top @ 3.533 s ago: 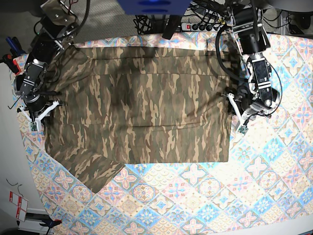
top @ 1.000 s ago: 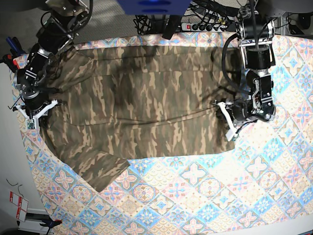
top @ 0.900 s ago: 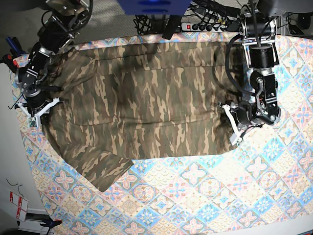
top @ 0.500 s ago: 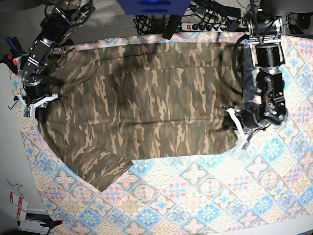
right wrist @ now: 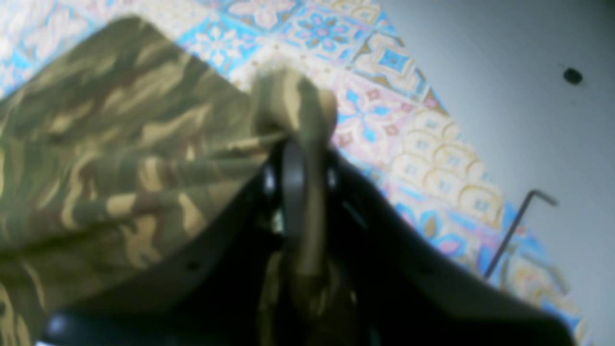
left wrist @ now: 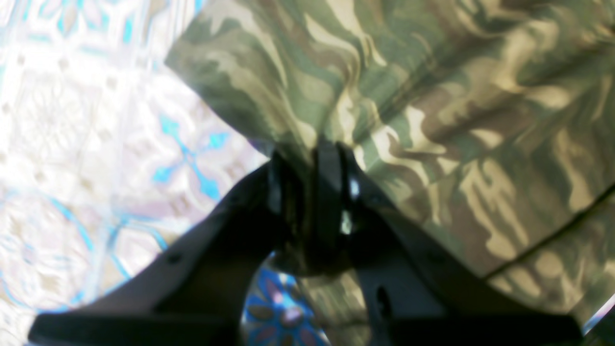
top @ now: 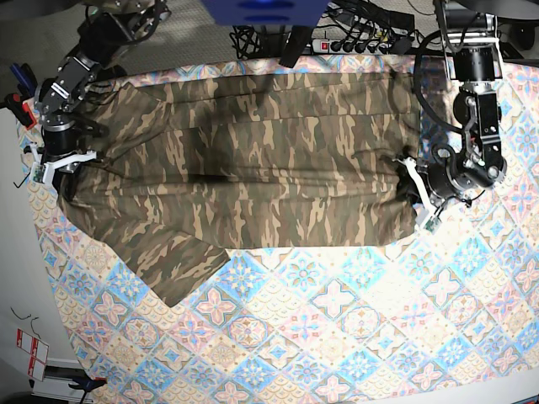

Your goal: Fold the T-shirt properly

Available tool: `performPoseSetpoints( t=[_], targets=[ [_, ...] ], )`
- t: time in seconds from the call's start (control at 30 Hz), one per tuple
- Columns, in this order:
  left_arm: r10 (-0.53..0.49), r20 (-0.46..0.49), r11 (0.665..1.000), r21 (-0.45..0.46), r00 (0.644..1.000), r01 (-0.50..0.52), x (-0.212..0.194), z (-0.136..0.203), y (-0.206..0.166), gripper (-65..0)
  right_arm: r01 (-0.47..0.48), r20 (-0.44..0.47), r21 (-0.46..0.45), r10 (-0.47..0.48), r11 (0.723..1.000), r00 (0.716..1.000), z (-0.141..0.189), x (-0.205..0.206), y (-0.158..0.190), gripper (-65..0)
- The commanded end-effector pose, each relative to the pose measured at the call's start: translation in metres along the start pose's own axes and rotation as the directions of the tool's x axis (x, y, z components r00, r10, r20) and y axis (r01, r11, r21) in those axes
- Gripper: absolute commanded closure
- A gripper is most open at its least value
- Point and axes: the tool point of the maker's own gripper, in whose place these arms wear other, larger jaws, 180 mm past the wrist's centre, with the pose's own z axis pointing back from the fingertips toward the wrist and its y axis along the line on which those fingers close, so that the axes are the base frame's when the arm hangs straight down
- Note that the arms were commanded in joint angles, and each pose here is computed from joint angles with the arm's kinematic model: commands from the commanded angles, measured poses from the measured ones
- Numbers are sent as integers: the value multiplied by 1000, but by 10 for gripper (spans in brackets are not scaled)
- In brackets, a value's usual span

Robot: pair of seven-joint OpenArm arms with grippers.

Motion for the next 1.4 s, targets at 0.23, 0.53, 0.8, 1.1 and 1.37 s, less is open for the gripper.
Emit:
performPoseSetpoints(
  t=[0.23, 0.53, 0.8, 1.1, 1.37],
  targets=[
    [-86, -65, 992, 82, 994, 92, -16, -1, 7, -82, 34, 22, -46, -33, 998, 999, 5, -1, -13, -18],
    [-120, -195, 971, 182, 973, 156, -32, -12, 7, -84, -3, -75, -37, 0, 999, 997, 10, -29, 1, -186],
    [-53, -151, 964, 251, 987, 91, -17, -7, 23, -111, -44, -39, -53, 42, 998, 998, 8, -10, -6, -391],
    [-39, -28, 944, 327, 999, 46, 20, 13, 27, -390, 1, 156, -211, 33, 977, 987, 0, 65, -44, -389],
    [-36, -17, 943, 332, 999, 39, 23, 14, 29, -461, -57, 85, -112, 66, 992, 994, -42, 76, -10, -389]
  ],
)
